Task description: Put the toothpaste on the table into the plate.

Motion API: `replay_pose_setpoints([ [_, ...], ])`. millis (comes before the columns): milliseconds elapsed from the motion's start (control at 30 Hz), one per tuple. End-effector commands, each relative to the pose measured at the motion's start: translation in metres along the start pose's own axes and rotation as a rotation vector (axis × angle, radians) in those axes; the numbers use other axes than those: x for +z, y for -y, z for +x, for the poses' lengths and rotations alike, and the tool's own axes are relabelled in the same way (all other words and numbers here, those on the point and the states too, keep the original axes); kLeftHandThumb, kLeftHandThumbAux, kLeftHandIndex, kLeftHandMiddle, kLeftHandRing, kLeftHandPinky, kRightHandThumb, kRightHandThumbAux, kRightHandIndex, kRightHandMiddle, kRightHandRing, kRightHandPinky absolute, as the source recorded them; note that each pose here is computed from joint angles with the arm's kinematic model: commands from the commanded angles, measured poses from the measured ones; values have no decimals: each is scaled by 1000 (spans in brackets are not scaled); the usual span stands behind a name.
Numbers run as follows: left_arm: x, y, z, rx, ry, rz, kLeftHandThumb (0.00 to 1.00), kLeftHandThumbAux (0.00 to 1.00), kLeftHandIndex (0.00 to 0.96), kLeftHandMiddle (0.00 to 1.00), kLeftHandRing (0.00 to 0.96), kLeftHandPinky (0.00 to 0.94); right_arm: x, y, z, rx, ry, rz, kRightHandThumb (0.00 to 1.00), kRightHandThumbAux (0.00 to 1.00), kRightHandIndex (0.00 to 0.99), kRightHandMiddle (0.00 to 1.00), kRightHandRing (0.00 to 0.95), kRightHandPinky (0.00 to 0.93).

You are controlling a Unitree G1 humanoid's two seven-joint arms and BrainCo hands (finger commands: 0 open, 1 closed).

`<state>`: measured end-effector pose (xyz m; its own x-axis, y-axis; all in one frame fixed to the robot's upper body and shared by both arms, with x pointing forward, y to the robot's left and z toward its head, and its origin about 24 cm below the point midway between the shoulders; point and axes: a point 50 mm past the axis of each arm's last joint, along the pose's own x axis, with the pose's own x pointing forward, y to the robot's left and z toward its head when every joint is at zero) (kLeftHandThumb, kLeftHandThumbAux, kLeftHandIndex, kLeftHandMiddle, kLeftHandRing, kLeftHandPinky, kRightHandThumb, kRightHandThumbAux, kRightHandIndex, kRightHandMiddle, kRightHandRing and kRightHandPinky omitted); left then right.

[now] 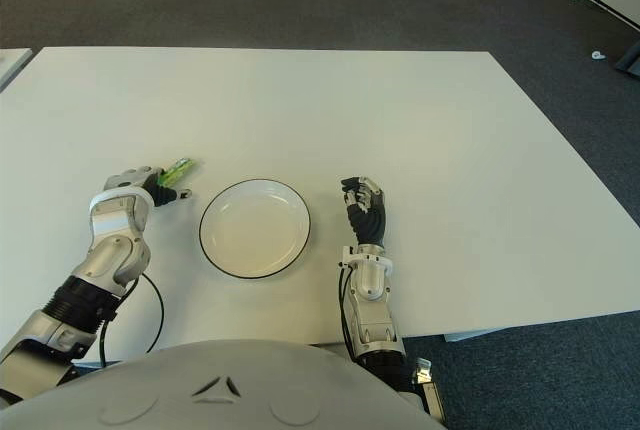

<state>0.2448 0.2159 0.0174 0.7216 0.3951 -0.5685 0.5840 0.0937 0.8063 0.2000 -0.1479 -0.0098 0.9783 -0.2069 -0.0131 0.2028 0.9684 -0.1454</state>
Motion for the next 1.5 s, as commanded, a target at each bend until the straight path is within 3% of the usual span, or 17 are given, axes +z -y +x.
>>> replay_pose_setpoints([
  [33,-2,12,0,-71,-10,6,208,230,0,11,0,3,-1,1,1,-1,-16,3,702,733,425,425,395,394],
  [367,-4,35,3,-104,-39,29,262,245,0,20,0,7,0,3,1,1,-9,9,702,733,425,436,406,408],
  [1000,-2,52,-8,-89,-41,48,310,233,19,21,0,1,1,8,-1,-2,-13,-3,703,733,426,421,391,390],
  [1133,-2,56,-10,-47,-63,9,378,256,60,30,0,6,1,9,-1,-1,-11,-3,703,734,426,421,390,399],
  [1267,0,59,-9,15,-119,-52,530,331,72,44,5,46,1,9,-1,-3,-9,-4,703,734,426,425,393,403],
  [1400,1,60,-6,53,-152,-70,605,391,82,61,20,90,1,10,-1,-4,-11,-6,703,734,426,426,394,401],
  [1467,1,61,-5,89,-181,-82,634,422,118,82,43,120,2,10,-1,-5,-13,-8,703,734,426,426,393,400],
  [1500,1,61,-4,117,-201,-89,652,455,186,142,112,186,1,10,-1,-6,-16,-10,703,733,426,427,394,400],
])
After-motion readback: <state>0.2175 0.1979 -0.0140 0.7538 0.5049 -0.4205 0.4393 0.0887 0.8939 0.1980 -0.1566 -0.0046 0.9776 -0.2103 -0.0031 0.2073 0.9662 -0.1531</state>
